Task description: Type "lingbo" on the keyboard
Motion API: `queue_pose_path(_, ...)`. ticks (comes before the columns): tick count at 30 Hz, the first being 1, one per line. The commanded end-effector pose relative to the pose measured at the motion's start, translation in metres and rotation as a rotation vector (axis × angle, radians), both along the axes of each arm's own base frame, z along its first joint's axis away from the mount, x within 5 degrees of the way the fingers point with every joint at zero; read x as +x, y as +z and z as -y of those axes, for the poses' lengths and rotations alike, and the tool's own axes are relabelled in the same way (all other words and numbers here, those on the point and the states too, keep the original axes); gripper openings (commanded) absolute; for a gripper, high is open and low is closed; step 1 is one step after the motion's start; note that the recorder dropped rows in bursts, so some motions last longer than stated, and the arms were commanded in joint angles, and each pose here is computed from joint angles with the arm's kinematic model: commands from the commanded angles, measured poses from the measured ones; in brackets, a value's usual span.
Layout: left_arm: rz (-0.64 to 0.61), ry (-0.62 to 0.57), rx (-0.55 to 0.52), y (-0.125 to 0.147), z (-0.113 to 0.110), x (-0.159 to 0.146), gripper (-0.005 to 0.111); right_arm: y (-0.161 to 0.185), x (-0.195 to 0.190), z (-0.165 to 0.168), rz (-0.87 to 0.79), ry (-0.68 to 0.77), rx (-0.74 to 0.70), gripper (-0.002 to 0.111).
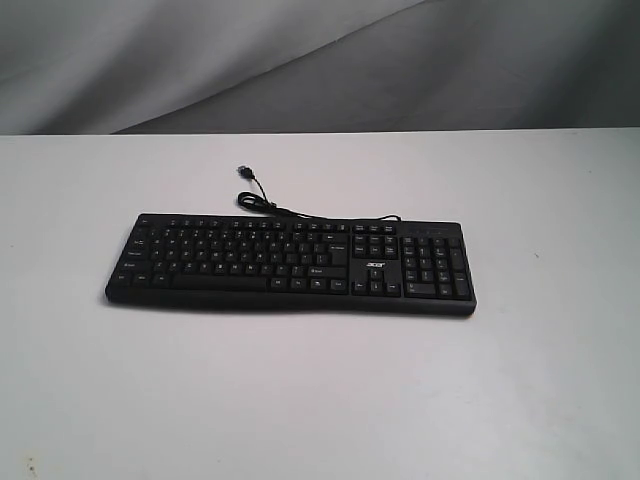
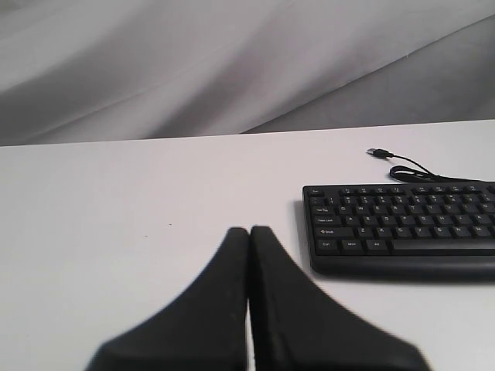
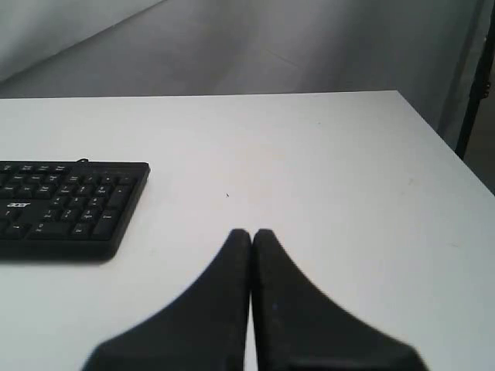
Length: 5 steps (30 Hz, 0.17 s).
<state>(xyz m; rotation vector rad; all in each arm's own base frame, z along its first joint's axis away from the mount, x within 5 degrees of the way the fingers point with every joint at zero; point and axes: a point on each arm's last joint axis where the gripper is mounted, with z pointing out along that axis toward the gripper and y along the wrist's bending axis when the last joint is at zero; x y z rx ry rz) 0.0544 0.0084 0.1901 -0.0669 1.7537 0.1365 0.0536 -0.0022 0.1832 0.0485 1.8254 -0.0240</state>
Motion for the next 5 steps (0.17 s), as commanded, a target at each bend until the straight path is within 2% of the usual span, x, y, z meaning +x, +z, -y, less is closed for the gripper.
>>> queue_pose_path(1, 0.006, 0.000, -0.005, -0.0008, 0.0001, 0.0000, 0.001, -0.0008, -0.0001, 0.0001, 0.002, -0.005, 0.006, 0.000)
queue_pose_path(5, 0.006, 0.000, -0.005, -0.0008, 0.0001, 0.0000, 0.001, -0.0008, -0.0001, 0.0001, 0.002, -0.005, 0.006, 0.000)
